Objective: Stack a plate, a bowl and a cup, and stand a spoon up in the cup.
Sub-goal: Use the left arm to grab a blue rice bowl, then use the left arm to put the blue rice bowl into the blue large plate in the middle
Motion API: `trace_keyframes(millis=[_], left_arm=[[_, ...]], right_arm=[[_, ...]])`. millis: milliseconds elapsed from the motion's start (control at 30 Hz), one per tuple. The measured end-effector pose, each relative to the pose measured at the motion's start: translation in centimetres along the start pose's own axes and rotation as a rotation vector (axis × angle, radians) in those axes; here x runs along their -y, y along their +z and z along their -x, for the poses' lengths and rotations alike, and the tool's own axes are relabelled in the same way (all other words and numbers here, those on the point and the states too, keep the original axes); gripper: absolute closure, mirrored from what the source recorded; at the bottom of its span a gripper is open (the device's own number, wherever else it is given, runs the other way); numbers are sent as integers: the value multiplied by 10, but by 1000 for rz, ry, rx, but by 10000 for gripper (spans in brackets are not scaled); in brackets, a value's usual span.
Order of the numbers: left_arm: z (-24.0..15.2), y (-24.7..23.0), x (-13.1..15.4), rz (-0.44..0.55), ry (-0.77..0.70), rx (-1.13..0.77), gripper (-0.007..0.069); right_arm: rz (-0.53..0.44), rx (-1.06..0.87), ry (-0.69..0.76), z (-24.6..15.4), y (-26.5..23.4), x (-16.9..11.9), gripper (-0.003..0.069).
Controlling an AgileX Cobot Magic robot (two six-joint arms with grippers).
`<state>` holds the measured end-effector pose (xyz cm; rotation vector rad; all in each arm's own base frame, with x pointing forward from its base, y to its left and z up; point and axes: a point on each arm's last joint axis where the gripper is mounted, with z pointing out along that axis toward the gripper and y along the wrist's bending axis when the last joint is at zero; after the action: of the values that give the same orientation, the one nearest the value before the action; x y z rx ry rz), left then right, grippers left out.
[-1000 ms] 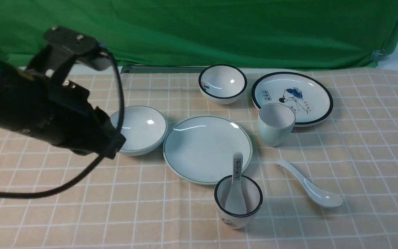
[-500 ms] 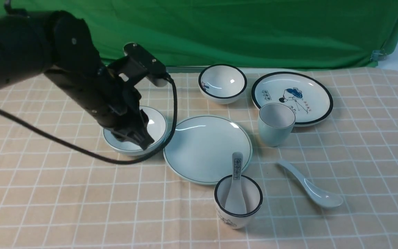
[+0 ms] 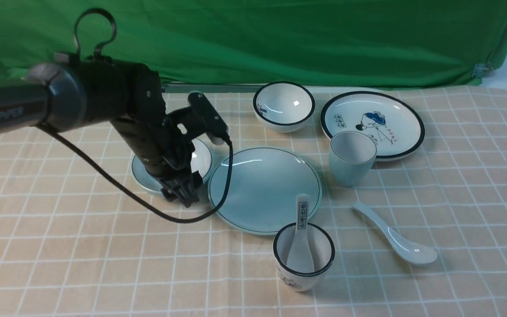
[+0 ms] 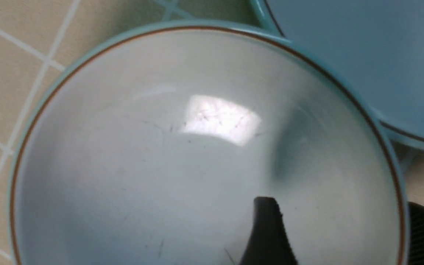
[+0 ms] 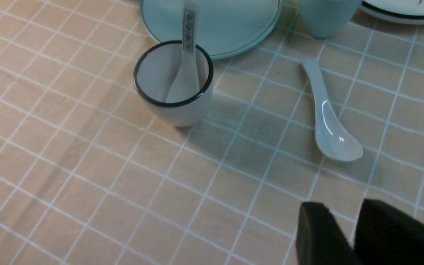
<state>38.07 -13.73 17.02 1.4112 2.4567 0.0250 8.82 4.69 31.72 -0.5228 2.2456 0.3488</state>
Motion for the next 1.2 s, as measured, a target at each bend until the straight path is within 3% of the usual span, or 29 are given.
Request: trace_keyframes(millis=[267, 433, 667, 800, 933, 1200], left_arm=[[2, -3, -5, 47, 37, -4, 546], [4, -21, -4, 49, 32, -10, 577], [49, -62, 40, 25, 82, 135, 577], [70, -45, 75, 2, 195, 125, 577], [79, -25, 89, 10, 265, 121, 577], [84, -12, 91, 33, 308, 142, 566]], right_arm=[[3, -15, -1, -1, 0, 0, 461], [5, -23, -7, -2, 0, 0, 461], [5, -23, -23, -2, 0, 0, 461], [5, -23, -27, -2, 0, 0, 461], [6, -26, -28, -2, 0, 0, 461], [5, -29, -28, -3, 0, 0, 456]])
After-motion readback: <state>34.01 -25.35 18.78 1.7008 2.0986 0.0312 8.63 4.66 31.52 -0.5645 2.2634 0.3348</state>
